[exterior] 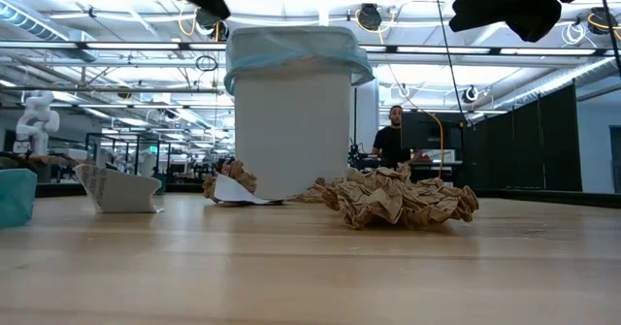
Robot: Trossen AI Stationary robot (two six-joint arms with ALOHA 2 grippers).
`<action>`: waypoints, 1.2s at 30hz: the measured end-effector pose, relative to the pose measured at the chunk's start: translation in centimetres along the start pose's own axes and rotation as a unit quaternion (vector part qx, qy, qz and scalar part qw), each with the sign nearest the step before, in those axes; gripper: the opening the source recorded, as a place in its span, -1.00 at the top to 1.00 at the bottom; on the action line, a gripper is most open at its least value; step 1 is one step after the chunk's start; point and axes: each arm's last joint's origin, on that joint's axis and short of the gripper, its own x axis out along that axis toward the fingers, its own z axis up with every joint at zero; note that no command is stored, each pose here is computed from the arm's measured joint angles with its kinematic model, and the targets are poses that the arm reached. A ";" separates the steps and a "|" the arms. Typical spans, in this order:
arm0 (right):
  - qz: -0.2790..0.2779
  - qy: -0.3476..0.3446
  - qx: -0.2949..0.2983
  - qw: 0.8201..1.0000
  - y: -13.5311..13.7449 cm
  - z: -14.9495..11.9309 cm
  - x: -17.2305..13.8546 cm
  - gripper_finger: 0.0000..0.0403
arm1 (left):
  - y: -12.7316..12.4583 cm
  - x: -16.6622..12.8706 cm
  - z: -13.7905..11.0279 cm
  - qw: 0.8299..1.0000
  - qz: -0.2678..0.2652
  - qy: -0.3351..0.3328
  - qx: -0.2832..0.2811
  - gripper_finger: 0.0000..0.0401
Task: Place trash/remove bag and relplace
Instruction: Put the white paper into the blue trash bag inside the white trash bin
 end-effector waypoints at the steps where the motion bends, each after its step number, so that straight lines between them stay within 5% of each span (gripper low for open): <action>1: 0.000 -0.001 0.001 1.000 0.0 0.0 0.0 0.33 | -0.2 0.3 -0.2 1.000 -0.002 -0.004 -0.002 -0.41; 16: 0.001 -0.001 0.006 1.000 0.0 0.0 0.0 0.33 | 0.0 2.8 -2.9 0.996 0.078 -0.015 -0.029 -0.41; 36: -0.007 -0.005 -0.003 1.000 -0.1 0.1 0.0 0.33 | 0.0 2.9 -2.9 0.996 0.077 -0.022 -0.043 -0.41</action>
